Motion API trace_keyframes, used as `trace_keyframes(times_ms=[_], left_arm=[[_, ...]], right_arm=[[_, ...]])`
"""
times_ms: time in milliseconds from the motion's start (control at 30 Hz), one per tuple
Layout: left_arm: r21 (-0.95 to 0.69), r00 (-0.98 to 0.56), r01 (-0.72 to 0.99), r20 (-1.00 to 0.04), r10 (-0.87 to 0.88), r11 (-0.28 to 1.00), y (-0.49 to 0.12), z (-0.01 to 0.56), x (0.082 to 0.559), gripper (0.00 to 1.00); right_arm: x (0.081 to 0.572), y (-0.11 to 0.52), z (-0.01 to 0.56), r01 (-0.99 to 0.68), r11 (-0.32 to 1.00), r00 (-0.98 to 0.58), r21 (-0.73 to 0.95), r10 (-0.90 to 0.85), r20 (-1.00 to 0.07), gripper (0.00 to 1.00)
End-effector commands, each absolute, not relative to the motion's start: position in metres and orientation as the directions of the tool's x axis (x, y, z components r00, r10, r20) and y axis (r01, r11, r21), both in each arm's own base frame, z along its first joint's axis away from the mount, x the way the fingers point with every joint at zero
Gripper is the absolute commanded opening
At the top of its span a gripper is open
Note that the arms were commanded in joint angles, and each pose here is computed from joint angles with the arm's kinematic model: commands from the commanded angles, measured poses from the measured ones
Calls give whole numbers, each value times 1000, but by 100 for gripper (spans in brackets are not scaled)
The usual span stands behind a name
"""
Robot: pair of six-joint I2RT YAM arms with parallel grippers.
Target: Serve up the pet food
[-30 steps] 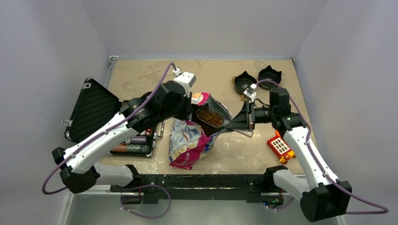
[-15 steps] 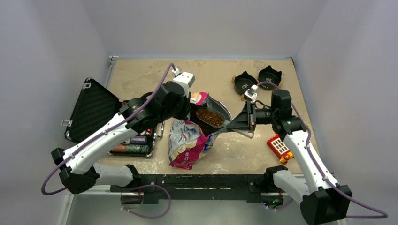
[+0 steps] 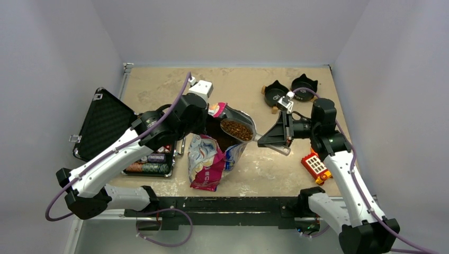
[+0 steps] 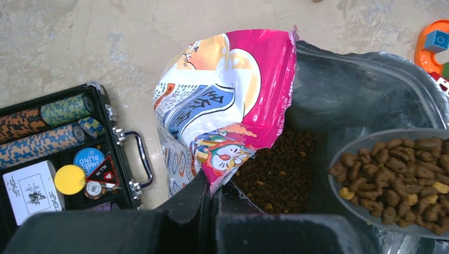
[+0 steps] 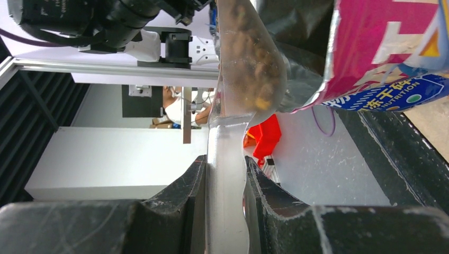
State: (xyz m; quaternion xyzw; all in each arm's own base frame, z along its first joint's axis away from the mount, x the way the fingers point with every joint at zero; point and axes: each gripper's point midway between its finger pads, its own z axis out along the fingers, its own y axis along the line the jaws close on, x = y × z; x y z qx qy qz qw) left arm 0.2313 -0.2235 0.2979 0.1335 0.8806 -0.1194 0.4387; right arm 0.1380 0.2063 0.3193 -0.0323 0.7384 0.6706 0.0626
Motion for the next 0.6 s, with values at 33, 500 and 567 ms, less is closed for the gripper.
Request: trace_keyframes(times_ms=[33,500,567], left_arm=[[-216,-388,330,-919,-76,919,-227,384,248,0],[-303,-350,569,-931,-108,764,-263,409,222,0],[-308,-343,583,-932,-116,752,-264,411,220,0]], right_arm=[[135,205,350,-242,58,-970,969,16,-243,0],[161,221,295,-174,140,-983,975,39,-181,0],[157,233,296,-157,107,-988,982,-11,-156,0]])
